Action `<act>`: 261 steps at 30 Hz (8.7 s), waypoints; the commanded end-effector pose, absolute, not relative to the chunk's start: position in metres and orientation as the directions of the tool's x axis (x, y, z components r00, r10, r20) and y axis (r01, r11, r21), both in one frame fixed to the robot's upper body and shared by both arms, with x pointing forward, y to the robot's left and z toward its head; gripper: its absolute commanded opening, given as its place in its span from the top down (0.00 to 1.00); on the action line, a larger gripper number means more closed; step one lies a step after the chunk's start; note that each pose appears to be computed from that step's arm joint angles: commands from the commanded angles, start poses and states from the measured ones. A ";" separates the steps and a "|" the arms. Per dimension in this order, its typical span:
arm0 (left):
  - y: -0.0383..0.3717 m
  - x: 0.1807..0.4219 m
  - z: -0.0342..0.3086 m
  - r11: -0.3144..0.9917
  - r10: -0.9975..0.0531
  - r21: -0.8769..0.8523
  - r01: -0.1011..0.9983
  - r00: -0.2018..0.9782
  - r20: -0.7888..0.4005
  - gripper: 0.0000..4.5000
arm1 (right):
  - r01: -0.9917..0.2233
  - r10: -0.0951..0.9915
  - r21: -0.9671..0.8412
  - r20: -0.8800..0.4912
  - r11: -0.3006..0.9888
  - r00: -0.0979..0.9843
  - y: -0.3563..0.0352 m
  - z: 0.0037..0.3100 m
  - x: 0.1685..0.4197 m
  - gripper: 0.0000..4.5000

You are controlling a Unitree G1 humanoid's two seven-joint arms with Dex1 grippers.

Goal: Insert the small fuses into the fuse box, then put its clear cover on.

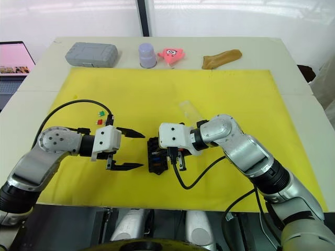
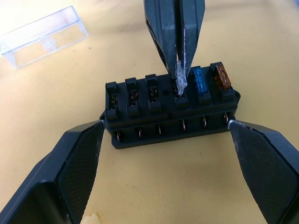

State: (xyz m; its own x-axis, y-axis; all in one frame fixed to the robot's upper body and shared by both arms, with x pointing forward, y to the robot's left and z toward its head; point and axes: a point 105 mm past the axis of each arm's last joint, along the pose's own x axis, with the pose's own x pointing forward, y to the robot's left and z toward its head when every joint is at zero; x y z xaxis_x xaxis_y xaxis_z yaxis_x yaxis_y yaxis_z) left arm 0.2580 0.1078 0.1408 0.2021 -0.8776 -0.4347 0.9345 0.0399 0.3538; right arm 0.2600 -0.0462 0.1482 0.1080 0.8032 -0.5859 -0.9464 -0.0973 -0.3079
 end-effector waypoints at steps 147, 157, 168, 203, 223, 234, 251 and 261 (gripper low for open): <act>0.104 0.250 0.145 -0.072 -0.887 0.364 0.929 0.108 -0.450 0.00 | -0.969 0.903 -0.243 -0.407 0.037 0.136 -0.052 0.138 0.246 0.99; 0.102 0.254 0.147 -0.065 -0.888 0.373 0.925 0.117 -0.445 0.00 | -0.970 0.902 -0.240 -0.412 0.025 0.125 -0.049 0.135 0.240 0.99; 0.101 0.256 0.146 -0.063 -0.888 0.375 0.925 0.119 -0.444 0.00 | -0.969 0.871 -0.246 -0.467 0.037 0.152 -0.055 0.120 0.240 0.99; 0.100 0.262 0.150 -0.063 -0.888 0.390 0.919 0.126 -0.441 0.00 | -0.971 0.855 -0.235 -0.494 0.042 0.157 -0.053 0.108 0.232 0.99; 0.096 0.263 0.149 -0.079 -0.893 0.392 0.916 0.110 -0.436 0.00 | -0.973 0.817 -0.222 -0.548 0.065 0.180 -0.064 0.095 0.232 0.99; 0.097 0.264 0.148 -0.077 -0.895 0.400 0.913 0.113 -0.431 0.00 | -0.977 0.819 -0.183 -0.542 0.106 0.190 -0.062 0.095 0.232 0.99; 0.167 0.249 0.162 0.345 -0.887 0.119 0.931 0.365 -0.284 0.00 | -0.840 0.804 -0.186 -0.244 0.510 0.542 -0.150 0.210 0.251 0.68; 0.299 0.223 0.157 0.784 -0.620 -0.222 0.579 0.730 -0.286 0.00 | -0.619 0.535 -0.225 -0.339 0.753 0.774 -0.265 0.204 0.253 0.00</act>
